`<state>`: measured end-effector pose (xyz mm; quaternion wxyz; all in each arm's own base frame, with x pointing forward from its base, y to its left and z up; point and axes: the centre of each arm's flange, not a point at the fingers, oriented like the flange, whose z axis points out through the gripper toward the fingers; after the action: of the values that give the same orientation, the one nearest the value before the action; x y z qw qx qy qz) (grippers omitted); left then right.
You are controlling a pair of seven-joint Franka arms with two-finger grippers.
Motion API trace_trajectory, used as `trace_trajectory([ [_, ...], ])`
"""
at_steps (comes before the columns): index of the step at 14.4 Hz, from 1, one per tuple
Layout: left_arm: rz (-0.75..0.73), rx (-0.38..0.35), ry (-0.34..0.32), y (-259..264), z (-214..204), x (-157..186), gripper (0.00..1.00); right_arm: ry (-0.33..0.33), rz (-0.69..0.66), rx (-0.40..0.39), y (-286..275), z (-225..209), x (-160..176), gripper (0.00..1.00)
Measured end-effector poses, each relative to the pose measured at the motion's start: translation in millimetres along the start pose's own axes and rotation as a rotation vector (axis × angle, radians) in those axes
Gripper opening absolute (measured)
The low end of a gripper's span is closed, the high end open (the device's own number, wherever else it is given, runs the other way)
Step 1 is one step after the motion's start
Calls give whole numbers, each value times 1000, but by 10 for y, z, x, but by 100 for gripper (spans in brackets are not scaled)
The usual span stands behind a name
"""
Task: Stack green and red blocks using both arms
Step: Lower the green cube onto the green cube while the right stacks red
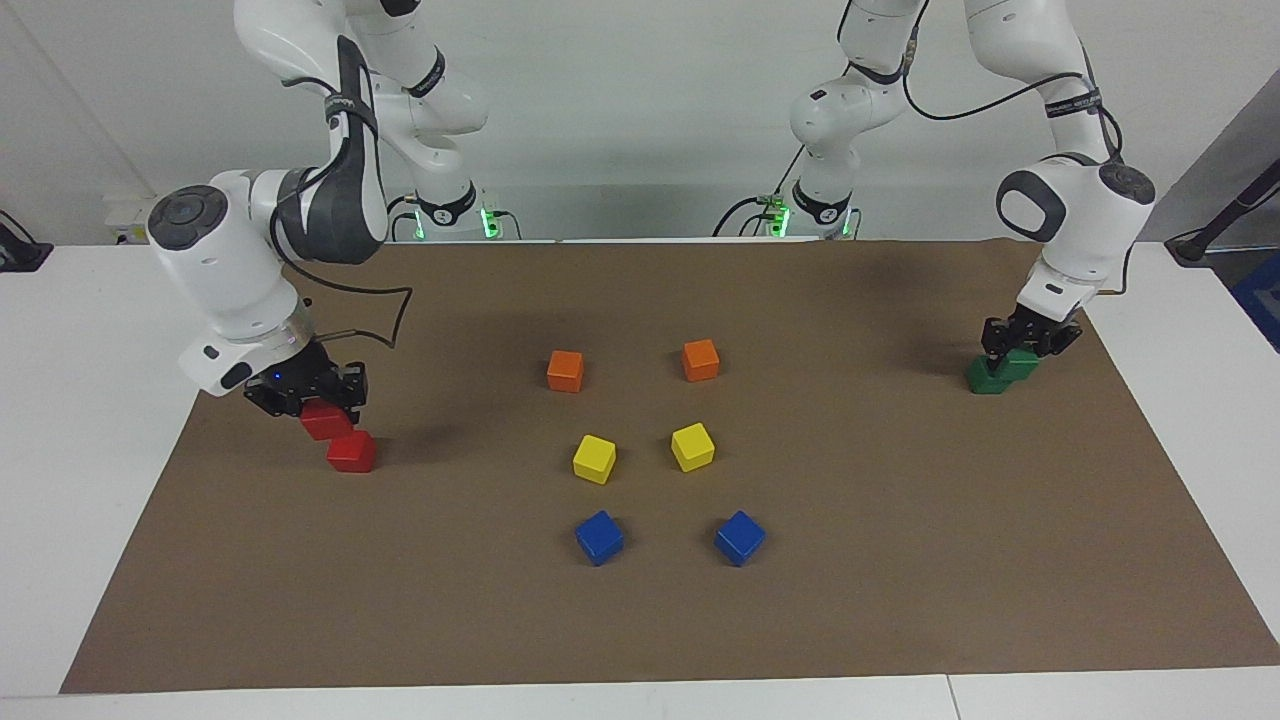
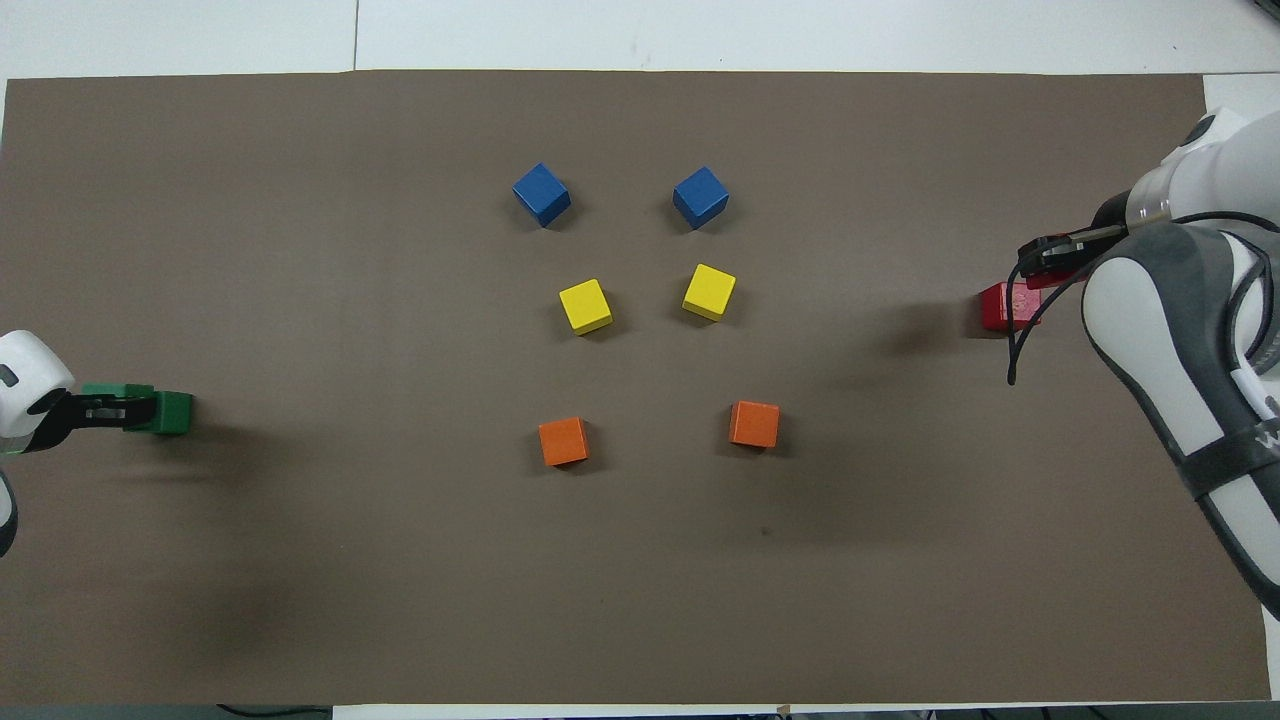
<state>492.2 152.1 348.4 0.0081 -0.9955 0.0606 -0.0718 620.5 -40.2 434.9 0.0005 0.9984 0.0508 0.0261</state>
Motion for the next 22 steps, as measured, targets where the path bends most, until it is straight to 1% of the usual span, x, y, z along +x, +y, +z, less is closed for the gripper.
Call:
trace_trajectory([
  [6, -32, -5, 2, 0, 2, -1, 55, 16, 41, -6, 282, 279, -130, 55],
  [10, -33, -6, 1, 6, 4, 2, 55, 17, 39, -6, 261, 358, -156, 55],
  [15, -31, -7, 0, 13, 6, 6, 56, 0, 51, -2, 245, 446, -181, 55],
  [19, -26, -11, -6, 34, 28, 9, 57, 14, 58, -5, 243, 586, -170, 55],
  [21, -15, -30, -39, 106, 210, -3, 76, 13, 69, -5, 239, 627, -180, 55],
  [22, -12, -33, -42, 119, 248, 14, 86, 10, 77, -4, 237, 643, -186, 55],
])
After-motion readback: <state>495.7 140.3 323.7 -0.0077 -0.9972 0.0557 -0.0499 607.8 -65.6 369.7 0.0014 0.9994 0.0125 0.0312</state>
